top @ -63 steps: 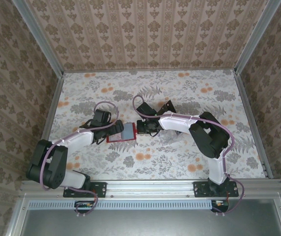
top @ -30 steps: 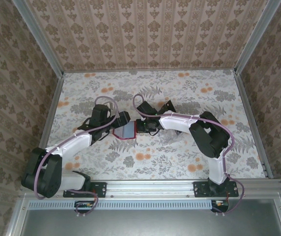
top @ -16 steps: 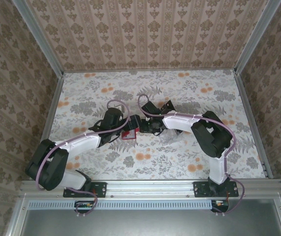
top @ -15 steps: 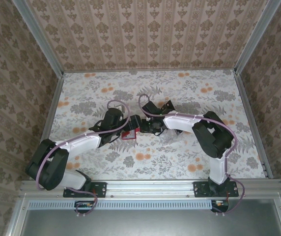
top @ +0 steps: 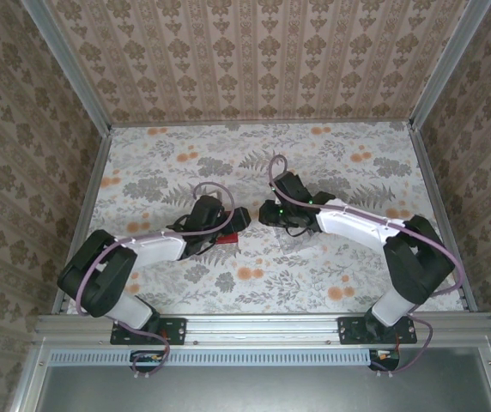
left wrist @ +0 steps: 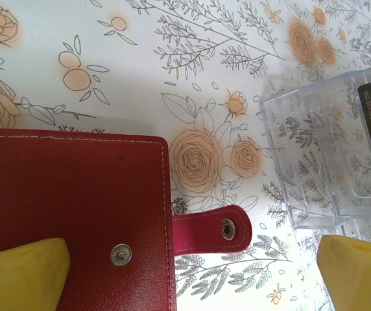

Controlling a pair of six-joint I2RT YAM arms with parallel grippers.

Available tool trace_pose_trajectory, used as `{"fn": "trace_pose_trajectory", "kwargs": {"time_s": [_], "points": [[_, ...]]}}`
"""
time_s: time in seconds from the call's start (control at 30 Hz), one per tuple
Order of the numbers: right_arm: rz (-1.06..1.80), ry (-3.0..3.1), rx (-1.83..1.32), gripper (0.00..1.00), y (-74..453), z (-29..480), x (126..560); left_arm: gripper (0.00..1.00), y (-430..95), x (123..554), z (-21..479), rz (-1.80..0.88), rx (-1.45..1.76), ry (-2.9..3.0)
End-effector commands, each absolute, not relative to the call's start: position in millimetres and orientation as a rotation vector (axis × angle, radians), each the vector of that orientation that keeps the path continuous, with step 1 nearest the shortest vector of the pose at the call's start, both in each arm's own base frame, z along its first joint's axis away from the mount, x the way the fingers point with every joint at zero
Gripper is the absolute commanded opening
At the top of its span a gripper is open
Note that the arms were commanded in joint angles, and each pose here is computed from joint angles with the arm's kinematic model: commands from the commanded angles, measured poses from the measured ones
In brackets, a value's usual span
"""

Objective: Put the credit cards into the card holder

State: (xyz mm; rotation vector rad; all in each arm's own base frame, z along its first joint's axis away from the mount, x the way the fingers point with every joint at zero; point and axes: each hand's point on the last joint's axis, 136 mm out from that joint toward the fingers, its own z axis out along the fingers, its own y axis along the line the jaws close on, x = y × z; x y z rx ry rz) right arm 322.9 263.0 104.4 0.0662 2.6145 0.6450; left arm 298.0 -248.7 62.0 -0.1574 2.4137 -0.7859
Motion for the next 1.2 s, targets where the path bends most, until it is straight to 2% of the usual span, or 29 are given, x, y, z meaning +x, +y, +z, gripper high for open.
{"fn": "trace_pose_trajectory", "kwargs": {"time_s": [0.0,0.2,0.6,0.87,1.17], "points": [[0.642,2.584,0.114,0.28,253.9,114.4,321.3,1.0,-241.8,292.0,49.7,-0.749,-0.193,2.444],[0.743,2.57,0.087,0.26,269.1,125.8,320.3,1.0,-235.0,295.5,84.5,-0.714,-0.129,2.406],[0.858,2.585,-0.082,0.1,339.4,131.0,307.3,1.0,-163.8,303.4,119.1,-0.533,-0.182,2.445],[0.842,2.607,-0.122,0.06,364.6,118.7,322.4,1.0,-114.7,282.8,108.8,-0.184,-0.086,2.556],[0.818,2.647,-0.134,0.0,371.5,97.7,328.4,1.0,-110.8,281.0,82.7,-0.138,-0.065,2.6]]}}
